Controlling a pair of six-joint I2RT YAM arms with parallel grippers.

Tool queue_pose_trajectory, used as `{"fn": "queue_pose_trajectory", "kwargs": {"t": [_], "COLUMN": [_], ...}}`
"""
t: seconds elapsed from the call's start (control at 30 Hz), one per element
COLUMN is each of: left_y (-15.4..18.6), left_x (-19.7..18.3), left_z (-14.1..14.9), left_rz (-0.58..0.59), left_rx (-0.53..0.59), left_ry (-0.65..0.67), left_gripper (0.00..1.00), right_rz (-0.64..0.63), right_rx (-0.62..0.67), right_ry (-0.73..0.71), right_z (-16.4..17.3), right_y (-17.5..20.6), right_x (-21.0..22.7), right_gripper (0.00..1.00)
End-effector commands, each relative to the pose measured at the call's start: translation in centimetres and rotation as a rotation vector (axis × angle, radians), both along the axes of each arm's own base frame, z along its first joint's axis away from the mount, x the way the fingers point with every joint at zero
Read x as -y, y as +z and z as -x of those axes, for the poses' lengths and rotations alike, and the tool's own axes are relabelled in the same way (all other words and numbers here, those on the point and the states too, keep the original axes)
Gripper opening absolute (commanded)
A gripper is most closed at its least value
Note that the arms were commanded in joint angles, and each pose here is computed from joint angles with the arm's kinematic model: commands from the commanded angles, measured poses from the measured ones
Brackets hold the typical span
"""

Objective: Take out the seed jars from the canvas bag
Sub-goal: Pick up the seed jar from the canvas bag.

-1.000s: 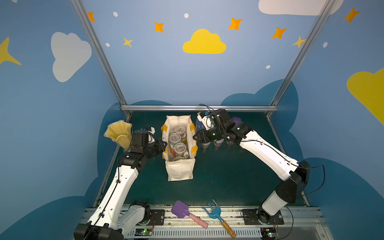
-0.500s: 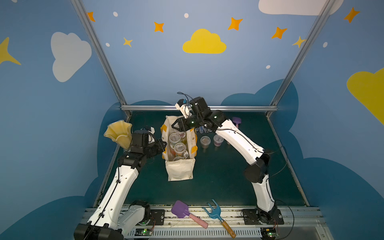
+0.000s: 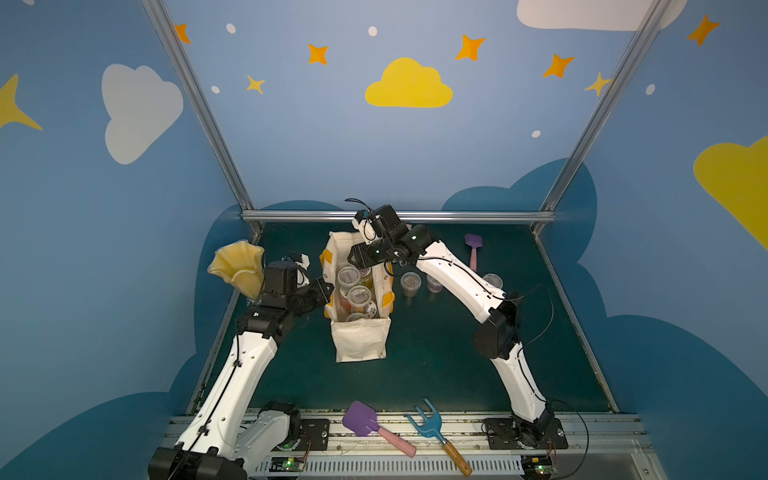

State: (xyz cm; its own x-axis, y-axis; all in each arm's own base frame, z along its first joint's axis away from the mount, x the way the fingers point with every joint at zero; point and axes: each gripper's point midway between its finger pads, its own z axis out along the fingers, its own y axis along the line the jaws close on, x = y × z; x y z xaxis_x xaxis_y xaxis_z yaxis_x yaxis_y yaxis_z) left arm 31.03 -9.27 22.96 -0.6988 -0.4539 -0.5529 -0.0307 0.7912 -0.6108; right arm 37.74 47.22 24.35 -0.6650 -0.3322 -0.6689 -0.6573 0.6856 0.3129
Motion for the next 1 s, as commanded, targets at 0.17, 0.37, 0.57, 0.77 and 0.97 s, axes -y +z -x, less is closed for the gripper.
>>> {"fn": "queue_pose_trajectory", "kwargs": {"t": [0.17, 0.37, 0.57, 0.77, 0.97], "left_y": [2.1, 1.9, 1.7, 1.8, 1.7], "left_x": [0.3, 0.3, 0.3, 0.4, 0.4], "left_z": [-0.6, -0.5, -0.4, -0.4, -0.4], "left_rz": [0.025, 0.03, 0.029, 0.033, 0.036], "left_rx": [0.094, 0.092, 0.089, 0.092, 0.089], "left_ry": [-0.012, -0.012, -0.012, -0.014, -0.013], "left_gripper": [0.05, 0.05, 0.05, 0.05, 0.05], "right_rz": [0.07, 0.107, 0.093, 0.123, 0.139], "right_rx": [0.012, 0.021, 0.037, 0.028, 0.008], "right_ry": [-0.044, -0.065, -0.056, -0.076, -0.094], "right_z": [-1.7, -2.6, -2.8, -3.7, -4.4], "right_y": [-2.7, -3.8, -3.2, -4.5, -5.5], "right_x": [0.2, 0.5, 0.2, 0.9, 1.7], "right_gripper": [0.65, 0.7, 0.71, 0.75, 0.76]}}
